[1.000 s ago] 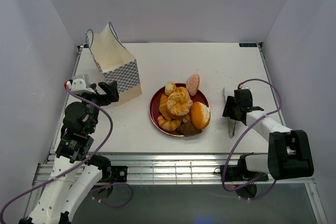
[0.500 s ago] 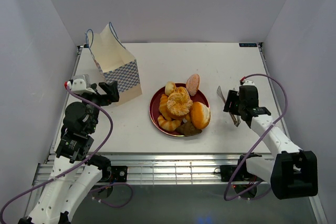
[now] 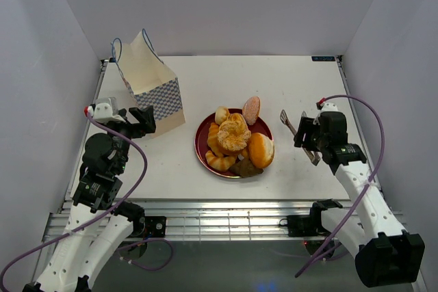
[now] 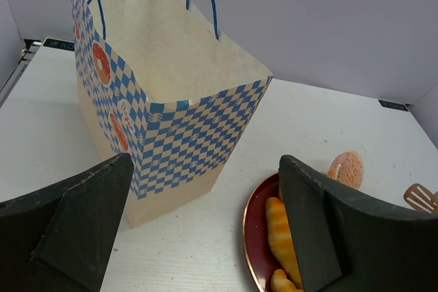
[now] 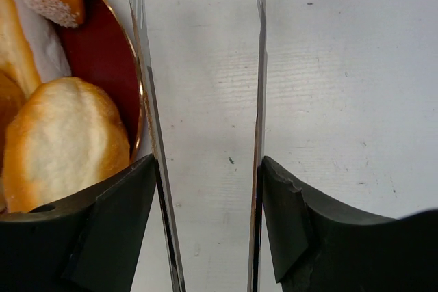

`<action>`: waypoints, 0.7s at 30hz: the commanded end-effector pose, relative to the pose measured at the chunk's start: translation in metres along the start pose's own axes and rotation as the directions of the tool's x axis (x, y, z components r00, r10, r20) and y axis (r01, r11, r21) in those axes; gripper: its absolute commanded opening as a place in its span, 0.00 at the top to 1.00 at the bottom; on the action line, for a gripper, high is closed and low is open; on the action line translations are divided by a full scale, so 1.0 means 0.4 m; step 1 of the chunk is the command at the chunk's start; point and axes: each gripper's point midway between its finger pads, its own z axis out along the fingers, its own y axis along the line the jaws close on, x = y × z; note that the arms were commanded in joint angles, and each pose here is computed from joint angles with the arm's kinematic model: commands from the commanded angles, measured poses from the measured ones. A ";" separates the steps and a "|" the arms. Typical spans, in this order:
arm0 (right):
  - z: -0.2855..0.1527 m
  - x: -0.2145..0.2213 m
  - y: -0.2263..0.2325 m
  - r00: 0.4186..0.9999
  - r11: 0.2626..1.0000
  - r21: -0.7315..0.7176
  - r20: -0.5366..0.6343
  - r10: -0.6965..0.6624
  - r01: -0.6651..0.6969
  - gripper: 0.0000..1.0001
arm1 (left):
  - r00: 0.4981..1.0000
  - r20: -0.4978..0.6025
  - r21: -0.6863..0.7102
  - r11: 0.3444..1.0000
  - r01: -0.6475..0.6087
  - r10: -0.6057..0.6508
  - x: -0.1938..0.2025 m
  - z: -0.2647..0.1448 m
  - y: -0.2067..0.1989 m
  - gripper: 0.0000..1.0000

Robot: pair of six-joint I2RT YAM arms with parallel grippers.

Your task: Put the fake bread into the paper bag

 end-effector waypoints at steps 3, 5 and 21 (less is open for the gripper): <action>-0.098 -0.085 0.059 0.994 0.993 -0.110 0.108 -0.025 0.037 0.34 | 1.000 -0.003 -0.016 1.000 -0.004 0.004 0.004 -0.005 0.008 0.02; -0.121 -0.090 0.094 0.993 0.981 -0.186 0.116 -0.028 0.049 0.35 | 1.000 -0.003 -0.019 1.000 -0.005 0.004 0.006 -0.005 0.010 0.02; -0.244 -0.115 0.277 0.985 0.817 -0.555 0.148 -0.093 0.160 0.36 | 1.000 -0.006 -0.039 0.999 -0.007 0.007 0.010 -0.001 0.018 0.02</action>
